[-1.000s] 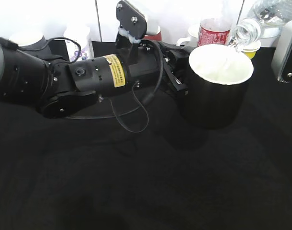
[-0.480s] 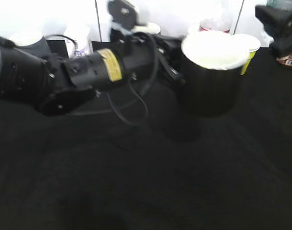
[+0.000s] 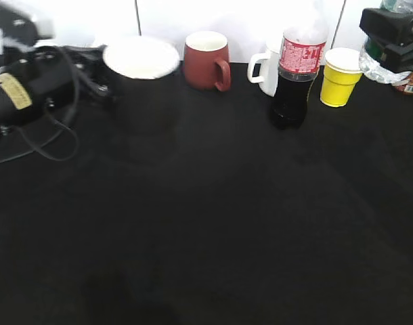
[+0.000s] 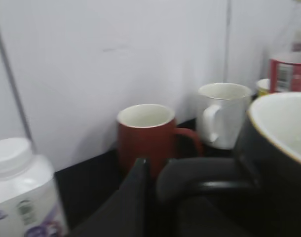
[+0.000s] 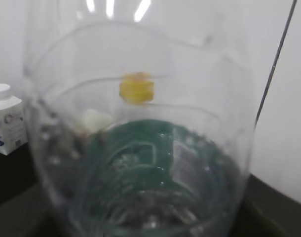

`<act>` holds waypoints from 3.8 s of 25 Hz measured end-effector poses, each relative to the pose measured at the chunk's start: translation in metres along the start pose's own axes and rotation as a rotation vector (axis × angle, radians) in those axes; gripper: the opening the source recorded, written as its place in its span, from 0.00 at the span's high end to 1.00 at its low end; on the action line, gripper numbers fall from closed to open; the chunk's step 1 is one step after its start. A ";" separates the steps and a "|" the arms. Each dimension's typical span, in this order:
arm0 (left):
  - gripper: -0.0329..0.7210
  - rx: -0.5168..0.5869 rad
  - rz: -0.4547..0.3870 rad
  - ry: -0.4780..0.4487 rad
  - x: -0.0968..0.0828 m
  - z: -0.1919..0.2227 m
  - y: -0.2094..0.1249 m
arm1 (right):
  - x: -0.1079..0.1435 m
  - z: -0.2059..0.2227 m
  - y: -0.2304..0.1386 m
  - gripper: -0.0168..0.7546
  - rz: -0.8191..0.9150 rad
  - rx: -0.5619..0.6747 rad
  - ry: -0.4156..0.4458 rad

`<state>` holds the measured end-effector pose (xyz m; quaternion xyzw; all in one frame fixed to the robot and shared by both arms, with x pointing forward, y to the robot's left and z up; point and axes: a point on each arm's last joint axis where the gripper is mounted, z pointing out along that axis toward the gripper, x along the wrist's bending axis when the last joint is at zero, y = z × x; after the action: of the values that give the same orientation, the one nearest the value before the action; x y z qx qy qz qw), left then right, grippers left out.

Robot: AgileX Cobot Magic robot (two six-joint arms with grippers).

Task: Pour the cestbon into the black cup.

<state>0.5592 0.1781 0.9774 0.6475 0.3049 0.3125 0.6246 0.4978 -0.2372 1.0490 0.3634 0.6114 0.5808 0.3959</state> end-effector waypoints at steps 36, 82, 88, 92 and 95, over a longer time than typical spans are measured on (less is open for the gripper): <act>0.58 -0.001 -0.149 0.115 -0.028 -0.096 -0.031 | -0.014 0.044 -0.111 0.36 0.131 0.231 -0.076; 0.63 0.480 -0.215 0.222 -0.096 -0.335 0.077 | 0.048 -0.247 0.028 0.21 0.166 0.526 -0.066; 0.63 0.436 -0.140 0.169 -0.099 -0.336 0.074 | 0.038 -0.269 0.005 0.21 0.170 0.433 -0.190; 0.64 0.436 -0.138 0.161 -0.099 -0.336 0.074 | 0.038 -0.269 0.005 0.21 0.171 0.431 -0.192; 0.64 0.435 -0.138 0.161 -0.099 -0.336 0.074 | 0.038 -0.269 0.005 0.21 0.172 0.431 -0.192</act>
<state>0.2341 0.3052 1.0574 0.7174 0.4575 0.2468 0.4638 0.2377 -0.3161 1.0549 0.5434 0.6476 0.4315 0.3148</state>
